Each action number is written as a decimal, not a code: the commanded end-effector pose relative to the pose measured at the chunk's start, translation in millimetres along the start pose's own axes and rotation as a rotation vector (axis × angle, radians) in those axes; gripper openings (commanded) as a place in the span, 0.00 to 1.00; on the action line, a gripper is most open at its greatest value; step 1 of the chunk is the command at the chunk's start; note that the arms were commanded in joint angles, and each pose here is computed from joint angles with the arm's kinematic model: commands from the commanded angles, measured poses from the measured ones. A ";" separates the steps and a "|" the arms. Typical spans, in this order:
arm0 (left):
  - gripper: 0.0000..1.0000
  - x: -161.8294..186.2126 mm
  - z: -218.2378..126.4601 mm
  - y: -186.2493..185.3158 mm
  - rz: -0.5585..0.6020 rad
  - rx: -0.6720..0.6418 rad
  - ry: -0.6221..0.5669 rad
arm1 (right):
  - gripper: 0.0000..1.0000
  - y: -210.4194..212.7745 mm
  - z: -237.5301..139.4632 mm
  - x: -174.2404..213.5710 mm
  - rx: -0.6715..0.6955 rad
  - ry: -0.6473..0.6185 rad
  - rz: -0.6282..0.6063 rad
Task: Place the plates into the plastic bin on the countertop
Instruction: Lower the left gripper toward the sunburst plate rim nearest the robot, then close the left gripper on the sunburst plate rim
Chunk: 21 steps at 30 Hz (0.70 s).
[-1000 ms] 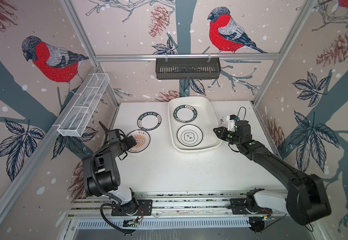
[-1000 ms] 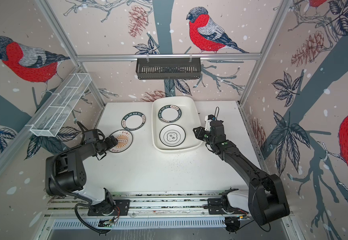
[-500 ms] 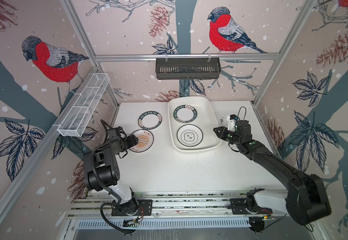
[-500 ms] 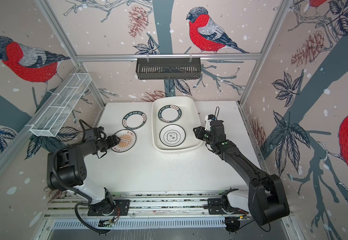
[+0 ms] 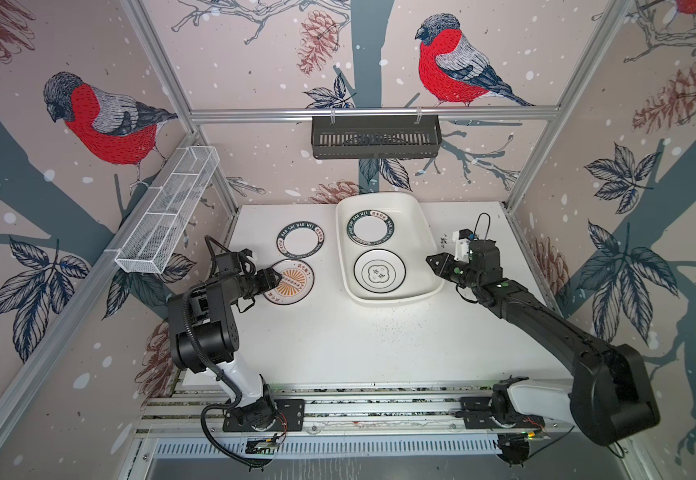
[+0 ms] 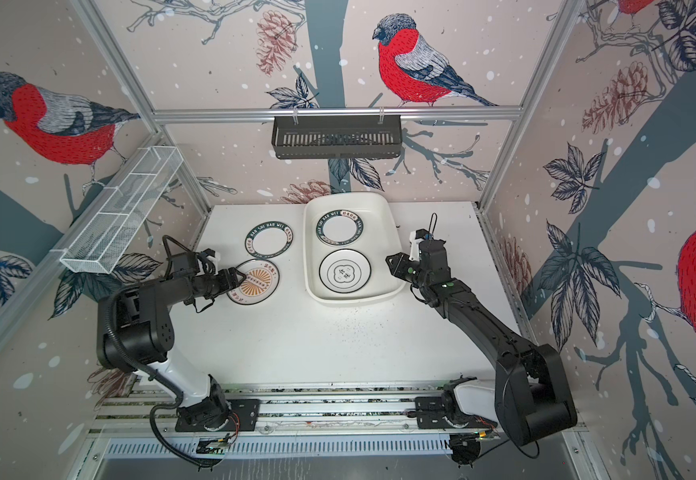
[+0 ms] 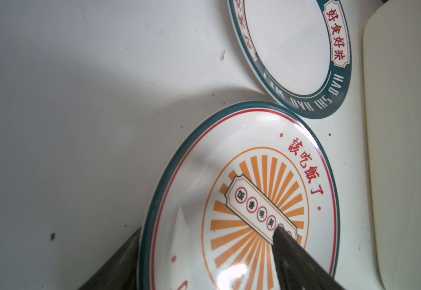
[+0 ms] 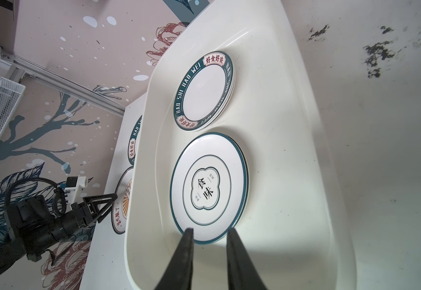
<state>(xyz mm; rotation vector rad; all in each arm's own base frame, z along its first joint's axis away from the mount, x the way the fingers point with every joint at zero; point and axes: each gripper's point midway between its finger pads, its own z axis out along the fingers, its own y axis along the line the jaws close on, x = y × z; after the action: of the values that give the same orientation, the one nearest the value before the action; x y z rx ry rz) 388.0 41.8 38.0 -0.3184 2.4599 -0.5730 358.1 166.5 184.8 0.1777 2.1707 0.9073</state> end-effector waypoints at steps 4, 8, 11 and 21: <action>0.78 10.7 1.2 -15.7 0.060 0.048 0.043 | 0.25 11.2 -9.7 -13.2 -0.011 -0.039 -0.023; 0.78 14.3 3.4 -29.7 0.108 0.067 0.061 | 0.25 11.9 -11.2 -13.4 -0.011 -0.039 -0.019; 0.78 16.7 6.1 -32.3 0.105 0.072 0.077 | 0.25 11.7 -12.5 -13.0 -0.009 -0.041 -0.018; 0.75 17.5 11.3 -40.0 0.093 0.099 0.083 | 0.25 10.3 -14.9 -11.7 0.000 -0.040 -0.019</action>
<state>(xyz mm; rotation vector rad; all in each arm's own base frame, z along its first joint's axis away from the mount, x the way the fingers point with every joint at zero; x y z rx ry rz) 383.1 1.0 38.2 -0.1414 2.5091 -0.6378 354.0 162.6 204.1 0.1785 2.1381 0.8980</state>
